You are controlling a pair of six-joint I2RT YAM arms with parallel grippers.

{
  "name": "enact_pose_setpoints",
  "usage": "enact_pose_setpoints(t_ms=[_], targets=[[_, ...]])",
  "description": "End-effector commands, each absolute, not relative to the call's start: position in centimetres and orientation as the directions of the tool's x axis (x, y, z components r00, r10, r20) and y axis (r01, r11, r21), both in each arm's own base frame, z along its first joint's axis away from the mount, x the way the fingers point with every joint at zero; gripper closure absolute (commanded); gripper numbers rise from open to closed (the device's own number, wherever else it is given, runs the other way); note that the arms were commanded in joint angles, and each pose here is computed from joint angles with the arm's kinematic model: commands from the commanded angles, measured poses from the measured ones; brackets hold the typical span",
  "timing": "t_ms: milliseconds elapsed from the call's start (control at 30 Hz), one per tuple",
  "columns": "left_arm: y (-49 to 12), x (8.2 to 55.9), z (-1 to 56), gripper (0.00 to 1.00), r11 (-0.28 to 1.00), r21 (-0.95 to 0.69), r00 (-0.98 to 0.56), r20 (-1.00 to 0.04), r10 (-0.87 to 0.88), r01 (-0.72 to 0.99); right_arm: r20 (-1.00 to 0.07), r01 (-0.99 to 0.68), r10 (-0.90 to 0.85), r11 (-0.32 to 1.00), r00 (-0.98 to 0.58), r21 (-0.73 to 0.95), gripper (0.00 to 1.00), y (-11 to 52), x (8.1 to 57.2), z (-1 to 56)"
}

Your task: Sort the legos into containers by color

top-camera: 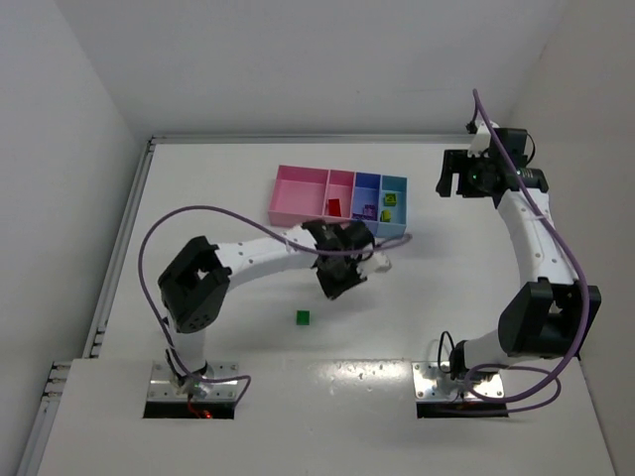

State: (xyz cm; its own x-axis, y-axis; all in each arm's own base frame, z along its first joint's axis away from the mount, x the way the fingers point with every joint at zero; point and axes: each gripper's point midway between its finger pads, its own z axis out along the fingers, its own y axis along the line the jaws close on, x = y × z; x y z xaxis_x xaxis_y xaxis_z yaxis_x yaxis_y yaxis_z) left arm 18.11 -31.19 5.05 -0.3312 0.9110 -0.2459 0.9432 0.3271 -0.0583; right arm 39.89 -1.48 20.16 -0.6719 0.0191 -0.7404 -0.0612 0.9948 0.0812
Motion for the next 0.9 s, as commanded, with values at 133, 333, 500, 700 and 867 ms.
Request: enact_pose_setpoints(t_ms=[133,333,500,700,867], targets=[[-31.8,34.9,20.7,0.95,0.677,0.056,-0.473,-0.674,0.568,0.733,-0.771,-0.088,0.027,0.99,-0.636,0.108,0.2,-0.7,40.3,21.2],[-32.5,41.4,22.1,0.91,0.768,0.022,-0.516,-0.728,0.451,0.64,-0.777,-0.096,0.027,0.989,-0.628,0.112,0.2,-0.5,40.5,21.4],[-33.3,43.9,19.1,0.89,0.774,-0.033,-0.558,-0.712,0.426,0.632,-0.772,-0.095,0.028,0.989,-0.636,0.114,0.2,-0.5,40.3,21.0],[-33.9,46.0,18.3,0.84,0.779,-0.057,-0.565,-0.721,0.401,0.624,-0.766,-0.085,0.034,0.99,-0.642,0.116,0.2,-0.9,40.2,20.6],[-34.0,47.0,15.9,0.77,0.786,-0.059,-0.588,-0.698,0.409,0.616,-0.76,-0.091,0.035,0.988,-0.649,0.123,0.2,-0.7,40.3,20.3]])
